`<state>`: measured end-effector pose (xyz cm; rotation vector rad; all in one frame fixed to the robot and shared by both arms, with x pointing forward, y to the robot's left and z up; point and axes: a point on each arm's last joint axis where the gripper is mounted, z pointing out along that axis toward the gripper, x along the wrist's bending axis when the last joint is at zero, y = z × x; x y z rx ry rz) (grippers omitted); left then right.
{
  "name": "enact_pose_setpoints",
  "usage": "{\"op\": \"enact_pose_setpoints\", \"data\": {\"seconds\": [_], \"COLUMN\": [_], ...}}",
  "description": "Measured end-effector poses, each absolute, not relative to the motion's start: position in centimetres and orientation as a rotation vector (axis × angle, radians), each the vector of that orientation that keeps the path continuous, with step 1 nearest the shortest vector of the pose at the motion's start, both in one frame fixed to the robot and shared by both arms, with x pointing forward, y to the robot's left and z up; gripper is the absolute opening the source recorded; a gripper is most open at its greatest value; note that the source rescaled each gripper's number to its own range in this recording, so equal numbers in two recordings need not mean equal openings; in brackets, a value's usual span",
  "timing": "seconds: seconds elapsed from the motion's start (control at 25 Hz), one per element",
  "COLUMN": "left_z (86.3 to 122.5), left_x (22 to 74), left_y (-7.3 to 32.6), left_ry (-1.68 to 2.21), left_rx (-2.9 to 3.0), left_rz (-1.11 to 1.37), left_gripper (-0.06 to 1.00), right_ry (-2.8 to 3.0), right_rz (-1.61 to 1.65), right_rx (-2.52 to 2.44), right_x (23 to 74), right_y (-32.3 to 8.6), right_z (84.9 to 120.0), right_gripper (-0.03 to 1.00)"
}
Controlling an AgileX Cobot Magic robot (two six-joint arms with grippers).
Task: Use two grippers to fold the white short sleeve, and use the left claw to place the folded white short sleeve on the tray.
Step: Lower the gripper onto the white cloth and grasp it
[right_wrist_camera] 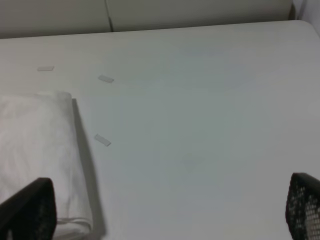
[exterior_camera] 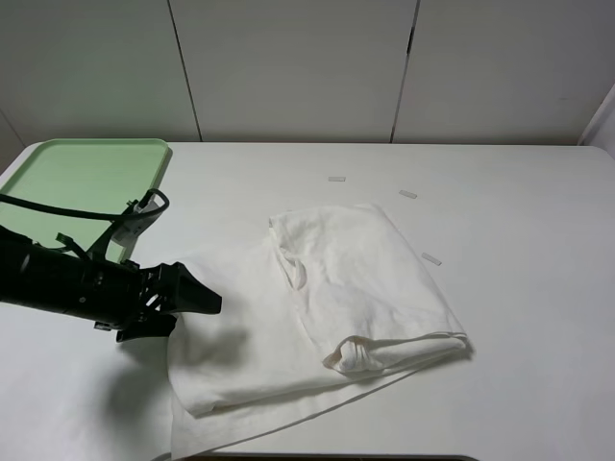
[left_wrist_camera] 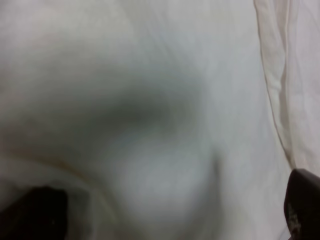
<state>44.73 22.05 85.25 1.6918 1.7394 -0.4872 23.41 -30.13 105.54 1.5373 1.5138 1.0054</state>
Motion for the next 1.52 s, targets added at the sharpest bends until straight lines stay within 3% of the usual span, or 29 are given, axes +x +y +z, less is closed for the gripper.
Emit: {"op": "enact_pose_setpoints", "data": {"seconds": [0.76,1.2,1.52], "left_z": [86.4,89.7,89.9], "left_x": [41.0,39.9,38.8], "left_y": [23.5,23.8,25.4], "left_ry": [1.842,1.818,2.029], "left_rx": [1.754,1.778,1.837], "left_rz": [-0.366,-0.313,-0.230], "left_gripper": [0.85,0.85,0.85], "right_ry": [1.514,1.513,1.513], "right_rz": [1.005,1.006,1.006], "right_rx": [1.537,1.536,1.536], "right_x": [23.4,23.4,23.4], "right_y": [-30.1,-30.1,-30.1], "right_z": [105.5,105.5,105.5], "right_gripper": [1.00,1.00,1.00]}}
